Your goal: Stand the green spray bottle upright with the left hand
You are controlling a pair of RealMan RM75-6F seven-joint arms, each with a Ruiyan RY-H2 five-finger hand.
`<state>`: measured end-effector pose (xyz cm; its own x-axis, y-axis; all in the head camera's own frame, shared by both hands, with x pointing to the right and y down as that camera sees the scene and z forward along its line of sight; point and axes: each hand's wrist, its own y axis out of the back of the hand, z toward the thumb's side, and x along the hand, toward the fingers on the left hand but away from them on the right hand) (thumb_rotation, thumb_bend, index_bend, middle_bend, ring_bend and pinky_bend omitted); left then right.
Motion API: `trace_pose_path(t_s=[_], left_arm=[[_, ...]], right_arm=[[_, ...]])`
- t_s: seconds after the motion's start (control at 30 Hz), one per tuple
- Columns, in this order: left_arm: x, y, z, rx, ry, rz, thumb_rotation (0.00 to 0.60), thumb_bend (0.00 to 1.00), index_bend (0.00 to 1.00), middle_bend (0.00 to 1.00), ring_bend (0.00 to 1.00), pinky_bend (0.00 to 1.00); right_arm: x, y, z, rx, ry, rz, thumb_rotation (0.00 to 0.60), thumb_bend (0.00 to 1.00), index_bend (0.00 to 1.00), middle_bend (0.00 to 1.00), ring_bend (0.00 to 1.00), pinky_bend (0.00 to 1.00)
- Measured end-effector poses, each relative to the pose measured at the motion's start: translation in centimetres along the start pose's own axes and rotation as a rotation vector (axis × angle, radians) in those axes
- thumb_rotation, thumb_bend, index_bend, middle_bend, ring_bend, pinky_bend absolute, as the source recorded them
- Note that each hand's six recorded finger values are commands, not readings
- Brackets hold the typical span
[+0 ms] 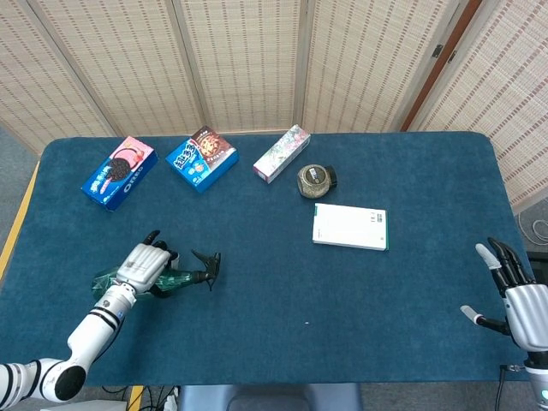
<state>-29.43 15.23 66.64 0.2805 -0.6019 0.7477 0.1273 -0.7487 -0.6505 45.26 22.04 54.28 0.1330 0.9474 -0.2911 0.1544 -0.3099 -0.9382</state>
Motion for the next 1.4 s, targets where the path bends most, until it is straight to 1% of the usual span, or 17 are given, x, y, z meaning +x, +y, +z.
trace_pose_path(t_s=[0.17,0.37,0.43,0.57,0.67,0.73,0.8,0.83,0.93,1.0,1.17,1.3,1.4], left_arm=[[-0.2,1.0,0.1,-0.164,-0.031,0.048,0.600,0.01,0.71,0.68,0.23,0.00],[-0.5,2.0,-0.3,-0.421,-0.072,0.134,0.600,0.01,0.71,0.68,0.26,0.02],[-0.7,2.4,-0.6,-0.508,-0.089,0.180,0.600,0.01,0.72,0.68,0.27,0.04],[-0.9,3.2,-1.3,-0.673,-0.114,0.281,0.600,0.01,0.72,0.68,0.27,0.04],[-1.1,3.8,-1.9,-0.825,-0.128,0.359,0.600,0.01,0.72,0.68,0.28,0.04],[-1.2,4.2,-2.4,-0.938,-0.135,0.419,0.600,0.01,0.72,0.68,0.28,0.04],[-1.3,4.3,-2.9,-1.033,-0.134,0.488,0.600,0.01,0.72,0.68,0.28,0.04],[-1.3,4.2,-3.0,-1.063,-0.131,0.511,0.600,0.01,0.72,0.68,0.28,0.04],[-1.3,3.5,-3.7,-1.137,-0.110,0.563,0.600,0.01,0.72,0.69,0.29,0.05],[-1.2,2.9,-4.1,-1.178,-0.090,0.598,0.600,0.01,0.73,0.70,0.31,0.07],[-1.0,1.6,-4.9,-1.253,-0.049,0.682,0.600,0.01,0.74,0.70,0.32,0.07],[-0.9,0.6,-5.7,-1.258,-0.014,0.757,0.600,0.01,0.74,0.70,0.32,0.07],[-1.1,0.1,-6.1,-1.220,-0.010,0.806,0.600,0.01,0.74,0.71,0.32,0.07]], right_arm=[[0.0,0.1,0.1,-0.003,0.003,-0.003,0.600,0.00,0.00,0.00,0.00,0.42],[0.0,0.3,0.1,-0.005,0.004,-0.008,0.600,0.00,0.00,0.00,0.00,0.42],[0.0,0.2,0.2,-0.006,0.004,-0.007,0.600,0.00,0.00,0.00,0.00,0.42],[-0.1,0.2,0.2,-0.007,0.006,-0.005,0.600,0.00,0.00,0.00,0.00,0.42],[-0.2,0.1,0.3,-0.009,0.006,-0.003,0.600,0.00,0.00,0.00,0.00,0.42],[-0.2,0.1,0.3,-0.009,0.007,-0.001,0.600,0.00,0.00,0.00,0.00,0.42],[-0.2,0.0,0.4,-0.009,0.008,0.000,0.600,0.00,0.00,0.00,0.00,0.42],[-0.2,0.0,0.3,-0.009,0.007,0.001,0.600,0.00,0.00,0.00,0.00,0.42],[-0.1,0.0,0.3,-0.010,0.005,0.001,0.600,0.00,0.00,0.00,0.00,0.42],[-0.1,0.0,0.2,-0.010,0.005,0.002,0.600,0.00,0.00,0.00,0.00,0.42],[-0.1,-0.1,0.2,-0.012,0.003,0.003,0.600,0.00,0.00,0.00,0.00,0.42],[-0.1,-0.2,0.2,-0.012,0.002,0.005,0.600,0.00,0.00,0.00,0.00,0.42],[-0.1,-0.2,0.2,-0.013,0.001,0.005,0.600,0.00,0.00,0.00,0.00,0.42]])
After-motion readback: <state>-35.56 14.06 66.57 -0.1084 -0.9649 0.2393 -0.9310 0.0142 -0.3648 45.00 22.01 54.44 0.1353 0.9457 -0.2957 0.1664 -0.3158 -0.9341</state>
